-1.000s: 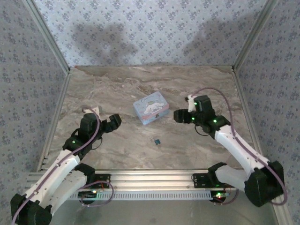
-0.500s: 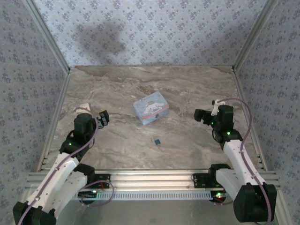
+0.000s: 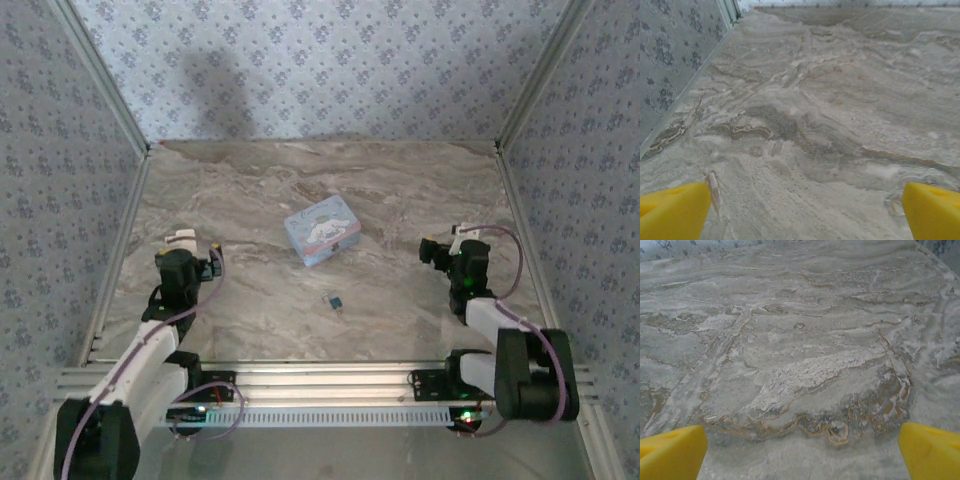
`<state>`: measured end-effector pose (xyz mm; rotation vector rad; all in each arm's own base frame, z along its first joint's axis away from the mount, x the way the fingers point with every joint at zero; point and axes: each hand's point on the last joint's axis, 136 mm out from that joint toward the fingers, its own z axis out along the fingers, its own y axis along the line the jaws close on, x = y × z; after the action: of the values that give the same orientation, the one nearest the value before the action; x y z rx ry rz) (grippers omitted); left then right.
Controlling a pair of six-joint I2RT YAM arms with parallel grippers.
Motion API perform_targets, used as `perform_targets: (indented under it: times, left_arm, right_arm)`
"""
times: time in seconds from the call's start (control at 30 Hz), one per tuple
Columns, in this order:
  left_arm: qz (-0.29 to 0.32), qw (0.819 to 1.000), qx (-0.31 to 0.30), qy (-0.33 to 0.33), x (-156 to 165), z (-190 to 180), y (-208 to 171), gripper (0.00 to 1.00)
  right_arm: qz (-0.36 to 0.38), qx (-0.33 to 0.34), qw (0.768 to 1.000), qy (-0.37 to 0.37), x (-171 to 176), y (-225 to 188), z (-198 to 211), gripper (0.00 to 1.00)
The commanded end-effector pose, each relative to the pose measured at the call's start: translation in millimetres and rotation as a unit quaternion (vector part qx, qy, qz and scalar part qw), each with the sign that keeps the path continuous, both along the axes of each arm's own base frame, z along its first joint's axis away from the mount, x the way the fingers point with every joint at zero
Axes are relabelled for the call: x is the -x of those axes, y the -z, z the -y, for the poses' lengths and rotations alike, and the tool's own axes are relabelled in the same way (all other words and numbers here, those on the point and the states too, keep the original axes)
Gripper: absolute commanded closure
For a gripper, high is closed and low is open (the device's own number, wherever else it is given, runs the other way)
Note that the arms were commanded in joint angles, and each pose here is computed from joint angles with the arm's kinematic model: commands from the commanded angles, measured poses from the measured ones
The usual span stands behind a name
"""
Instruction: Unlock the padlock with the key
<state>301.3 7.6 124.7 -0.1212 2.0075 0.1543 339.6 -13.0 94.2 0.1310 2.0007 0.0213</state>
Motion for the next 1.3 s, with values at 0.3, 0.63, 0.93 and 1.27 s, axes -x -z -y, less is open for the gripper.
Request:
perform_targets:
  times: [0.3,0.63,0.93,1.27]
  left_arm:
    - [0.042,0.993,-0.021,0.11,-61,30,7,0.02]
    - [0.06,0.992,0.035,0.102,-88,9,30,0.02]
    - [0.025,0.996,0.046,0.068,-97,-5,36,0.02]
    - [0.025,0.996,0.044,0.067,-97,-5,36,0.02]
  right_arm:
    - [0.085,0.047,0.994,-0.043,-27,-9,-4,0.0]
    - [0.016,0.037,0.999,-0.03,-51,11,4,0.0]
    - [0.015,0.048,0.998,-0.028,-51,11,2,0.0]
    - [0.014,0.051,0.998,-0.029,-52,11,1,0.0]
